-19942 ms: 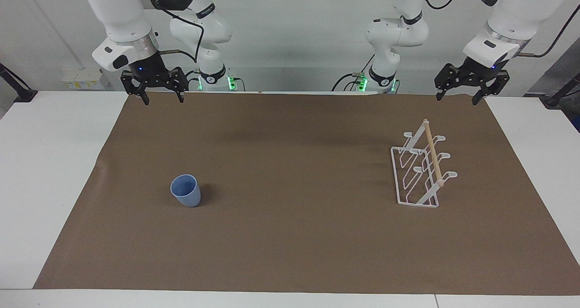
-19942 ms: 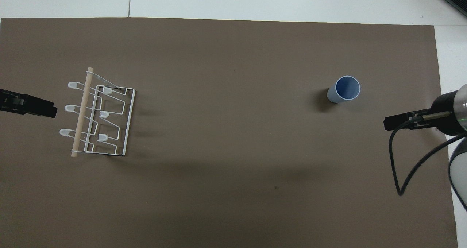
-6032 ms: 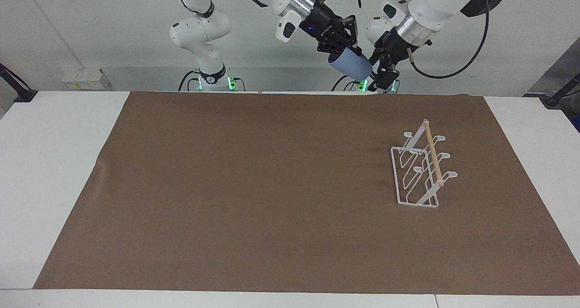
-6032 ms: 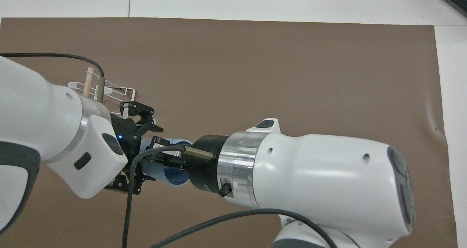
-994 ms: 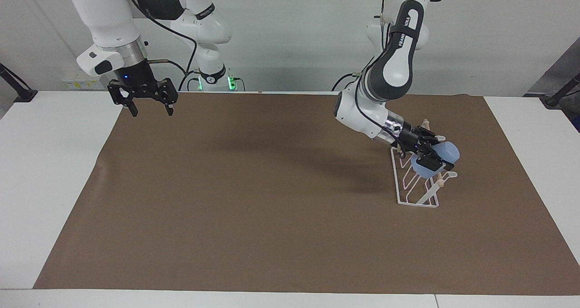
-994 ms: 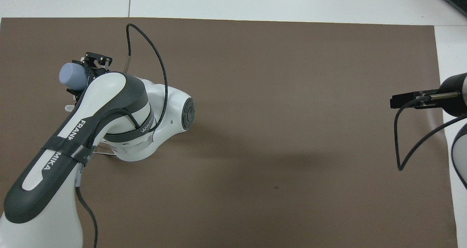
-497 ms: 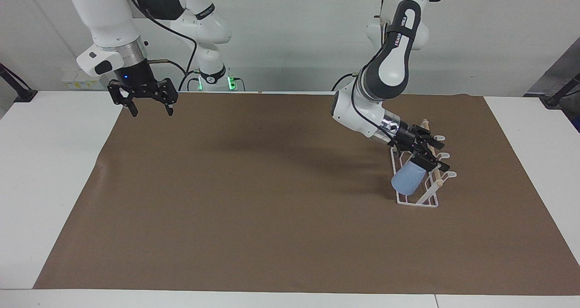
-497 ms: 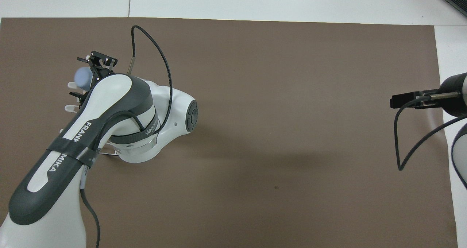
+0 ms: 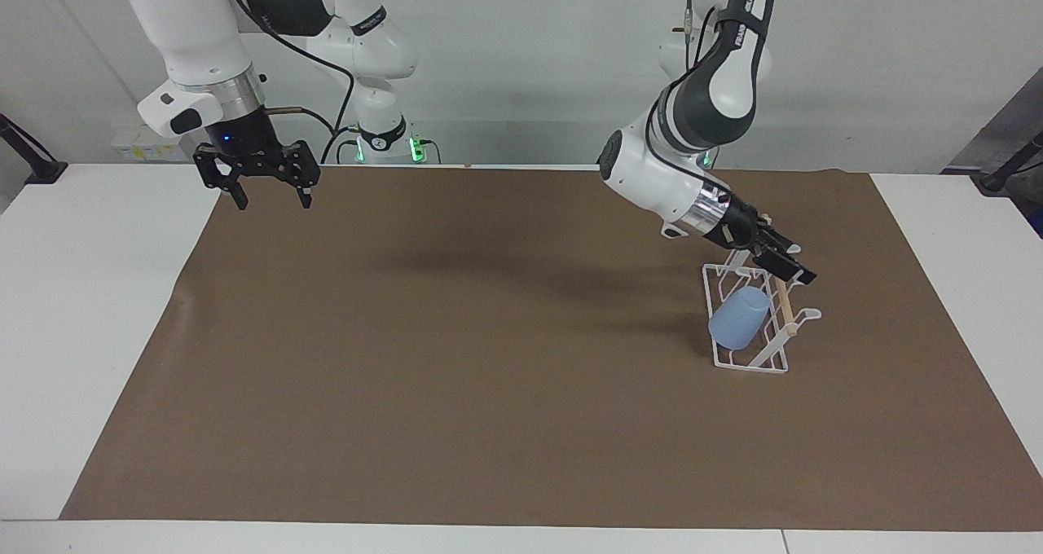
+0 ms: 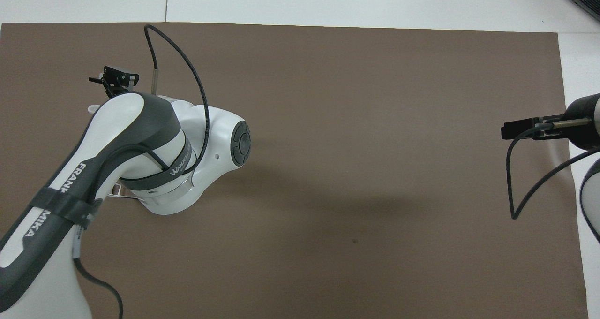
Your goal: Hang cup on cup holder
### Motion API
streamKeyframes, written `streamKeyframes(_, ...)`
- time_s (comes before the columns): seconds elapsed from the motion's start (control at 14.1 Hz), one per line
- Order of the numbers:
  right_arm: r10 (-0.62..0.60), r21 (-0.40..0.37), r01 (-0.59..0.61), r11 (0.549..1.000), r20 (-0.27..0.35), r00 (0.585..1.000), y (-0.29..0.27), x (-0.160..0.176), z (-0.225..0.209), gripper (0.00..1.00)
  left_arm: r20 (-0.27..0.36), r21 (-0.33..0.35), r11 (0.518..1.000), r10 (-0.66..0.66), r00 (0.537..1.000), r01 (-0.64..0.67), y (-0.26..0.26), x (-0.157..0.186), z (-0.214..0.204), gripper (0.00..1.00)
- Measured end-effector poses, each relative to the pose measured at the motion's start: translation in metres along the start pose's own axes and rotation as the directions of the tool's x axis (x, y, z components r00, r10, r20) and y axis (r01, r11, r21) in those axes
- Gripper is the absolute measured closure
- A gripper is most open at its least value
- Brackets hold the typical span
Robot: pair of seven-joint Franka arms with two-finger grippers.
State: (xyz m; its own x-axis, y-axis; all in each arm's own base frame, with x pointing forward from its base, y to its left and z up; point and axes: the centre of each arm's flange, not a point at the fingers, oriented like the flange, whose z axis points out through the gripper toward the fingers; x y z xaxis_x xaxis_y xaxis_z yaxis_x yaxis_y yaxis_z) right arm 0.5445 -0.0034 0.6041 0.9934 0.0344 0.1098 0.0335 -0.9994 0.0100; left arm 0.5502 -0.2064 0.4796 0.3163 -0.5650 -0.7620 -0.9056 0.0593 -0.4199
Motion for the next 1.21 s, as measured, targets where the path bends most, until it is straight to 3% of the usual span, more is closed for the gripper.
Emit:
streamKeyframes(0.21, 0.000, 0.000, 0.000, 1.000, 0.000, 1.000, 0.000, 0.000, 0.000, 0.00, -0.114, -0.159, 0.984, -0.101, 0.988, 0.082, -0.005, -0.028, -0.018, 0.00)
streamKeyframes(0.43, 0.000, 0.000, 0.000, 1.000, 0.000, 1.000, 0.000, 0.000, 0.000, 0.00, -0.206, -0.335, 0.933, -0.212, 0.955, 0.135, -0.009, -0.060, -0.013, 0.00)
streamKeyframes(0.71, 0.000, 0.000, 0.000, 1.000, 0.000, 1.000, 0.000, 0.000, 0.000, 0.00, -0.276, -0.569, 0.794, -0.431, 0.859, 0.215, -0.012, -0.123, 0.009, 0.00)
streamKeyframes(0.92, 0.000, 0.000, 0.000, 1.000, 0.000, 1.000, 0.000, 0.000, 0.000, 0.00, -0.244, -0.700, 0.653, -0.598, 0.764, 0.288, -0.014, -0.165, 0.014, 0.00)
streamKeyframes(1.21, 0.000, 0.000, 0.000, 1.000, 0.000, 1.000, 0.000, 0.000, 0.000, 0.00, -0.119, -0.812, 0.438, -0.771, 0.626, 0.386, -0.027, -0.203, 0.015, 0.00)
